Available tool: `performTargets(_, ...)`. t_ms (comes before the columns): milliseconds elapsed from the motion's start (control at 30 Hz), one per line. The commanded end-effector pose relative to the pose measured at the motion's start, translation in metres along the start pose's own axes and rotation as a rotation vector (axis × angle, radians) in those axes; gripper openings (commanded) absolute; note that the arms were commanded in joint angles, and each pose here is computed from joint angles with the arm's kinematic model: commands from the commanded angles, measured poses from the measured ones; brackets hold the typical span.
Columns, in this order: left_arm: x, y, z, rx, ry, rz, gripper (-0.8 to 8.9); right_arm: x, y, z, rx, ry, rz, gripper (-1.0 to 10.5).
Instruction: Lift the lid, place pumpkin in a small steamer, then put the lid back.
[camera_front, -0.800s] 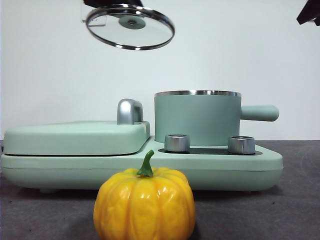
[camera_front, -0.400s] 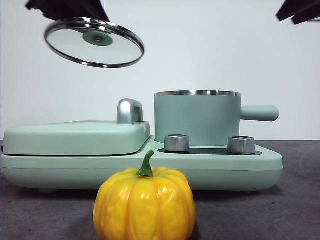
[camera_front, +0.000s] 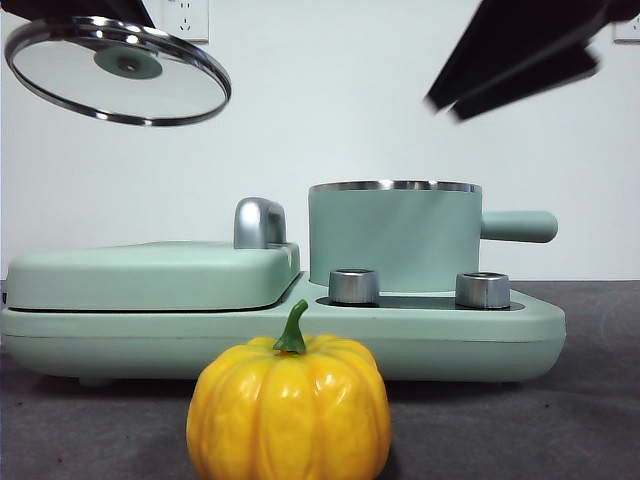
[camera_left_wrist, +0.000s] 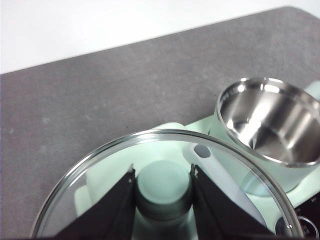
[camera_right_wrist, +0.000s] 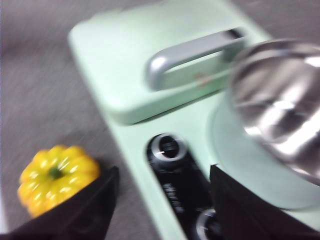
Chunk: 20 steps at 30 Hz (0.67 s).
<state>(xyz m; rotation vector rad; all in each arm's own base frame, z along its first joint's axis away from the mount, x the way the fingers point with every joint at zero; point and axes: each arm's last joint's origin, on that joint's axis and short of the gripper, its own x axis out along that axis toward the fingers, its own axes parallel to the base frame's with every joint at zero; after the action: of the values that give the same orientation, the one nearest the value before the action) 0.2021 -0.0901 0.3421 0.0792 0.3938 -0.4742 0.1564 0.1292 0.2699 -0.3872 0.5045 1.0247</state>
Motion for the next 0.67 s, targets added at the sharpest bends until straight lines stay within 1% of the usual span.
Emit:
performTargets(33,-0.005,0.000,0.010,0.004,-0.067,0.004,0.10,0.015,0.009,0.005,-0.086,0.030,0.059,3.7)
performTargets(67,-0.006,0.001,0.010,0.003,-0.073,0.005,0.10,0.021,0.012,0.004,-0.096,0.049,0.079,3.9)
performTargets(200,-0.006,0.001,0.010,0.003,-0.075,0.009,0.10,0.042,0.026,0.001,-0.131,0.118,0.145,3.9)
performTargets(400,-0.006,0.001,0.010,0.003,-0.075,0.009,0.10,0.062,0.045,-0.003,-0.171,0.174,0.235,3.9)
performTargets(533,-0.006,0.001,0.010,0.006,-0.075,0.009,0.10,0.071,0.055,-0.005,-0.192,0.201,0.274,3.9)
performTargets(667,-0.006,0.001,0.010,0.008,-0.074,0.009,0.10,0.080,0.059,-0.009,-0.198,0.227,0.293,3.9)
